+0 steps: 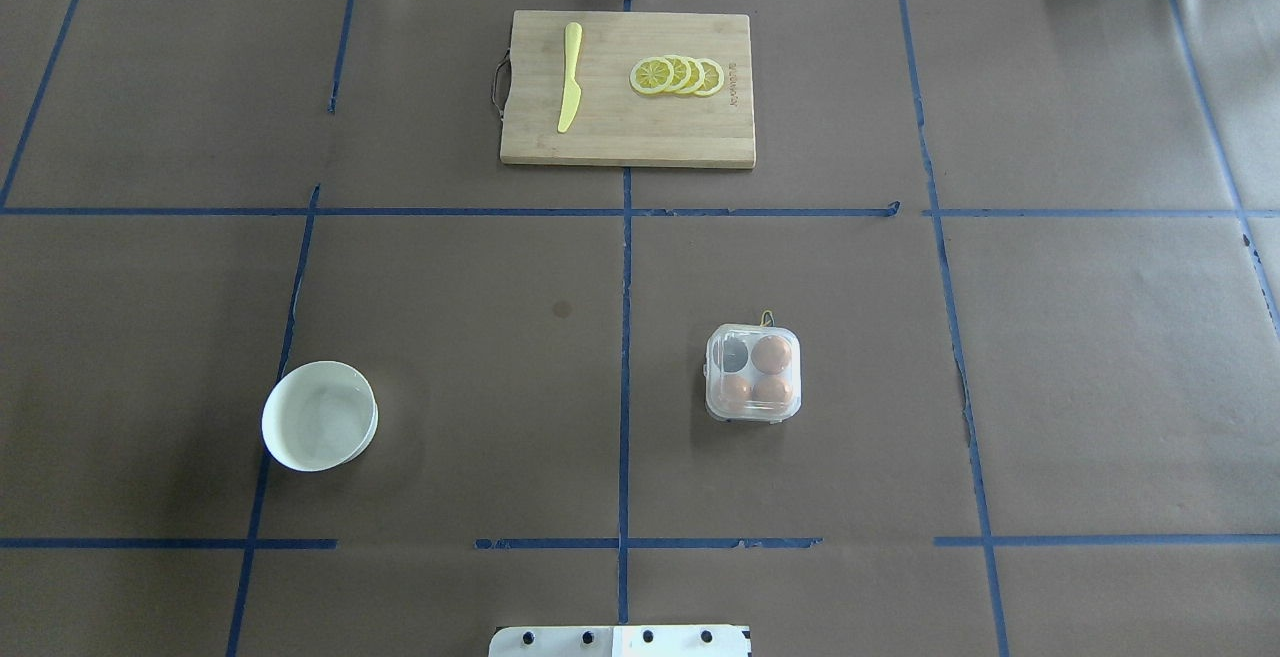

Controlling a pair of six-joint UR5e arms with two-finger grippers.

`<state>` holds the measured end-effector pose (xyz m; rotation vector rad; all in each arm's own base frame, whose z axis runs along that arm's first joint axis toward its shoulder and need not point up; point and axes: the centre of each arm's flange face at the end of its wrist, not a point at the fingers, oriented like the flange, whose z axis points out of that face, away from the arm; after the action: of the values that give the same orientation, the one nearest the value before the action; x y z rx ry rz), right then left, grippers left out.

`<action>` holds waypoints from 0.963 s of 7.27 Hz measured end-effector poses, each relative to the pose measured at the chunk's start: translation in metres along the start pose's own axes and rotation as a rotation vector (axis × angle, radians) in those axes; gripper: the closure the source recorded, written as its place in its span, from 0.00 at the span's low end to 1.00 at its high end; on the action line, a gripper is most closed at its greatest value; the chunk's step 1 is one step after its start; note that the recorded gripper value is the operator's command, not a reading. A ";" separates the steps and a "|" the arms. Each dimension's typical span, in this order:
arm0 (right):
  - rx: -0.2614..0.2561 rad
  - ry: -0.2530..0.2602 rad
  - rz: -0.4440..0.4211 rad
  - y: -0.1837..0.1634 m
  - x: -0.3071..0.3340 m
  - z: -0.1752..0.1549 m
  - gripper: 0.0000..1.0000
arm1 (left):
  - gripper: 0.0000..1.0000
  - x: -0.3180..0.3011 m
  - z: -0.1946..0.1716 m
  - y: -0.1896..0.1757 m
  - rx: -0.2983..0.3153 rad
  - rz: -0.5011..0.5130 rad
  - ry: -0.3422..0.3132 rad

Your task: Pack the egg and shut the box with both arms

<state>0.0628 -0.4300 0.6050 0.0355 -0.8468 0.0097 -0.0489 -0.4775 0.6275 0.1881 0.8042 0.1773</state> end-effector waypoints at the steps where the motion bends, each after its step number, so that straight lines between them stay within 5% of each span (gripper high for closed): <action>1: -0.003 0.007 0.005 0.000 0.003 0.002 0.00 | 0.00 -0.004 -0.007 -0.003 0.012 -0.003 -0.022; 7: -0.005 0.042 0.008 0.001 0.009 0.004 0.00 | 0.00 -0.008 -0.017 -0.011 0.029 0.000 -0.067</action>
<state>0.0658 -0.4291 0.6140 0.0272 -0.8054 0.0162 -0.0657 -0.4883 0.6196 0.2204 0.7403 0.1581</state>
